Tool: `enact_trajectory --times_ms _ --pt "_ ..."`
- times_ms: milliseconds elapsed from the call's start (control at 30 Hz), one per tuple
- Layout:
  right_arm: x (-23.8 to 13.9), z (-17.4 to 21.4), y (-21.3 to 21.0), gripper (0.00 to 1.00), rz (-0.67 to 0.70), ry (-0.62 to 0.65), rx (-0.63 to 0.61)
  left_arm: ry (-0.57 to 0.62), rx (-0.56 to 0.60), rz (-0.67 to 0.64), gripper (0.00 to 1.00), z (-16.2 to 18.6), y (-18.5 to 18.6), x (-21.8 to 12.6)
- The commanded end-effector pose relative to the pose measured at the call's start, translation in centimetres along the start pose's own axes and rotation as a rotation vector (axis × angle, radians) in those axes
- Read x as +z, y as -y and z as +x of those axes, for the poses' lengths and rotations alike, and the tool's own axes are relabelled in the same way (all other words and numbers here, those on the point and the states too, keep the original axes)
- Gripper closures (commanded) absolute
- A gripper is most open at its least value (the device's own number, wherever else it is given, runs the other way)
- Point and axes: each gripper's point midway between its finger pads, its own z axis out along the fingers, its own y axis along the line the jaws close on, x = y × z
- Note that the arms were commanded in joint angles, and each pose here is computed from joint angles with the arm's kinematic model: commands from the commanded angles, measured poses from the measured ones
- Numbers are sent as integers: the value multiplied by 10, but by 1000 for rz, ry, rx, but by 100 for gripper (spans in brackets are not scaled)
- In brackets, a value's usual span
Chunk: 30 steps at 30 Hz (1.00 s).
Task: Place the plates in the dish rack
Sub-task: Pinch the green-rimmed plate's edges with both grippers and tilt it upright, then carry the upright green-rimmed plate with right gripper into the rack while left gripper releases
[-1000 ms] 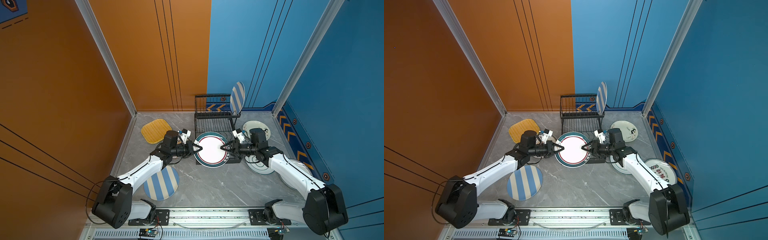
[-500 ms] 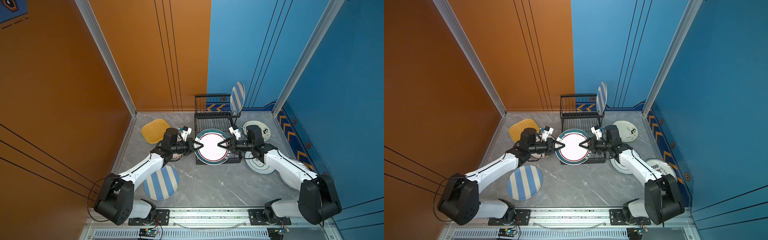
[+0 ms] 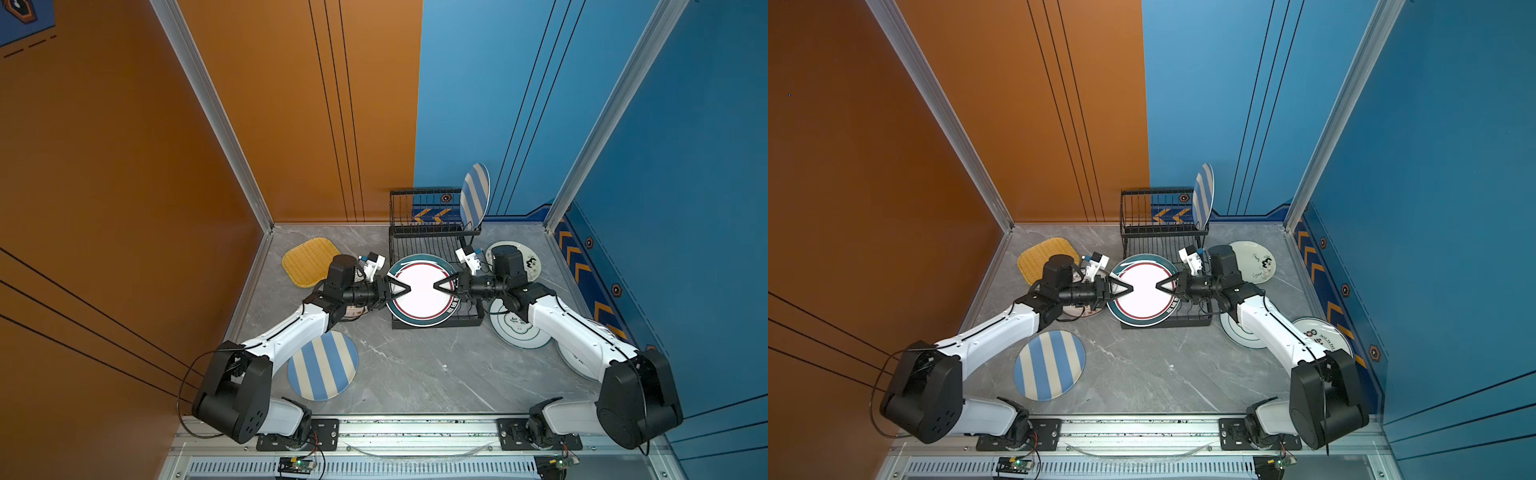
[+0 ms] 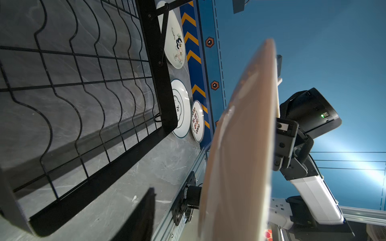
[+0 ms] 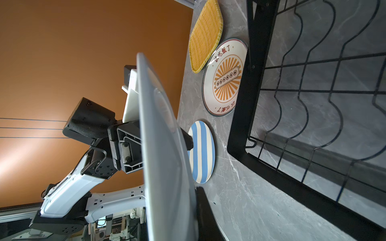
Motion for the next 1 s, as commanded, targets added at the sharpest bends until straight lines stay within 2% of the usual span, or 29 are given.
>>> enact_trajectory --times_ms 0,167,300,400,433,633,700,967 --pt "-19 -11 -8 100 99 68 -89 8 35 -43 35 -5 -4 -5" --pt "-50 -20 3 100 364 143 -161 28 68 -138 19 -14 -13 -17" --pt "-75 -33 -8 100 502 220 -226 54 82 -189 15 -24 -17 -24" --pt "-95 -48 -26 100 611 297 -294 68 95 -290 15 -26 -30 -30" --pt "-102 -54 -33 100 648 330 -313 78 98 -327 10 -28 -35 -33" --pt "-129 -87 -71 100 808 492 -418 104 99 -410 9 -34 -52 -39" --pt "-131 -98 -83 100 843 528 -453 114 118 -406 9 -41 -43 -40" --pt "-138 -158 -122 100 1001 697 -604 111 129 -430 7 -40 -47 -40"
